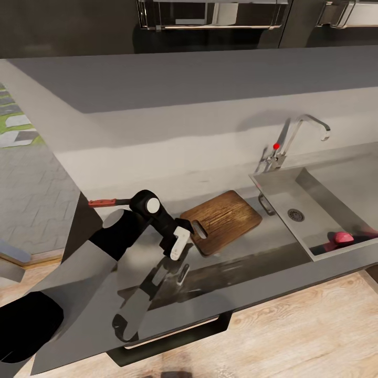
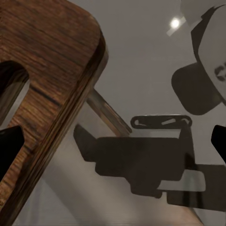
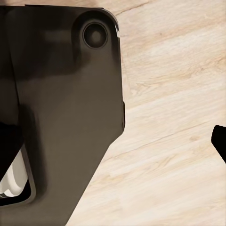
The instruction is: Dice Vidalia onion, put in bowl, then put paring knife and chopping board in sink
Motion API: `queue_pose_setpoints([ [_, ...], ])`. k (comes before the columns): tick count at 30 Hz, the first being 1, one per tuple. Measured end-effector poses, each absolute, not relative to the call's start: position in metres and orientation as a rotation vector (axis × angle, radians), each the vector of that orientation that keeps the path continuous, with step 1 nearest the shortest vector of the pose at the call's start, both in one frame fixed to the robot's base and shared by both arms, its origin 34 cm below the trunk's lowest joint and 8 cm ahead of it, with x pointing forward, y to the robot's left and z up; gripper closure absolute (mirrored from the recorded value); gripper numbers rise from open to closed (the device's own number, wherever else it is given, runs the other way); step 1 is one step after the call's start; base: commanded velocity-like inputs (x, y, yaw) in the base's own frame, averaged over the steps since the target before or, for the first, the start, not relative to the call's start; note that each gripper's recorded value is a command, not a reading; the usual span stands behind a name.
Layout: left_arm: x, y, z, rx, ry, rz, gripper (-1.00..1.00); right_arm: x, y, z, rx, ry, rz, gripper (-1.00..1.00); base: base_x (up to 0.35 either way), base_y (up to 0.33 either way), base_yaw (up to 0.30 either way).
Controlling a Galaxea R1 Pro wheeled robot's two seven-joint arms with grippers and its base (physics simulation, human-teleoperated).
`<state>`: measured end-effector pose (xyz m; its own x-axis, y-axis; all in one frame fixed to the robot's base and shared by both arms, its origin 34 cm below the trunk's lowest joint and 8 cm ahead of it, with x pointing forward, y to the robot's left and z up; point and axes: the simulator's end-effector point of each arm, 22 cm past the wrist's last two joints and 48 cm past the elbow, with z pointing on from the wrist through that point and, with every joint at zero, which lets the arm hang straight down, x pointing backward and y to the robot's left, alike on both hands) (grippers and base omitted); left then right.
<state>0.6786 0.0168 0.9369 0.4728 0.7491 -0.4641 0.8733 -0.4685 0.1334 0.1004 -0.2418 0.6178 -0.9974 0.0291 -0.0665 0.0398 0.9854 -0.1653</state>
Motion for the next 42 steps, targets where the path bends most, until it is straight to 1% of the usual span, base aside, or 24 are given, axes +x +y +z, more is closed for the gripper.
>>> queue_pose_setpoints([
  [42,0.68,0.016,0.931,2.368,1.363,-0.497,-1.0,0.094,-0.236,0.618,0.058,3.085,-0.248,-1.0,0.0,0.011,0.0],
])
